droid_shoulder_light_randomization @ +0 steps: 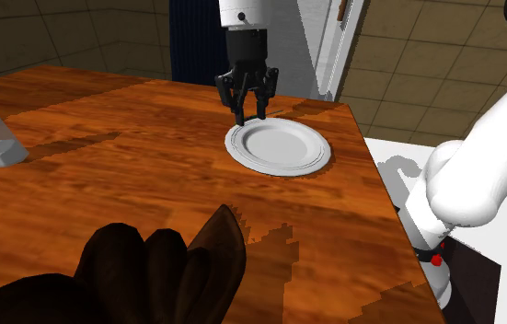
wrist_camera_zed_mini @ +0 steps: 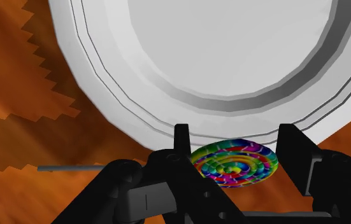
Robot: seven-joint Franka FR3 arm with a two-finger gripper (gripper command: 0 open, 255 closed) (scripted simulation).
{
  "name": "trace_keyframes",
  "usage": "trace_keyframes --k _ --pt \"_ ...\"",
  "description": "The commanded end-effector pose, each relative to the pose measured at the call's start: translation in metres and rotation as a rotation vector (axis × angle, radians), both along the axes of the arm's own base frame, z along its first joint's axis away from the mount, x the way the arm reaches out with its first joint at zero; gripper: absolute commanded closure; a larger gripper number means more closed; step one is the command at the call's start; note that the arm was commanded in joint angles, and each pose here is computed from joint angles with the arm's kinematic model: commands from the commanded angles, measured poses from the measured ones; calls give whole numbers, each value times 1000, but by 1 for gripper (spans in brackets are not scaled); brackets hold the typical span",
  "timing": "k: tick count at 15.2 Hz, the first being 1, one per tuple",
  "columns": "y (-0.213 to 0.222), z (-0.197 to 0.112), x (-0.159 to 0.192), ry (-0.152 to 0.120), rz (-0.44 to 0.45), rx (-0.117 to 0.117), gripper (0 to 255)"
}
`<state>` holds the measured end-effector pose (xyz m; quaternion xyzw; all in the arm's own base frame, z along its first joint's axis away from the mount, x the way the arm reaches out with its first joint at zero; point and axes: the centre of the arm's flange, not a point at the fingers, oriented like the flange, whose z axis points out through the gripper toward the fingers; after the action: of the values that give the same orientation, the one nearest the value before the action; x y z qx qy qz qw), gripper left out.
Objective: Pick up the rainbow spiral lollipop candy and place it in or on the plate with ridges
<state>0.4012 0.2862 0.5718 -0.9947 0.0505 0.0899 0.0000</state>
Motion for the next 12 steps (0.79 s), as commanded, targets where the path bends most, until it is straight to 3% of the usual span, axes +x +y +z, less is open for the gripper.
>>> trace_keyframes --k 1,12 --pt "0 -1 0 3 0 -2 255" --pt "0 50 0 3 0 -2 255"
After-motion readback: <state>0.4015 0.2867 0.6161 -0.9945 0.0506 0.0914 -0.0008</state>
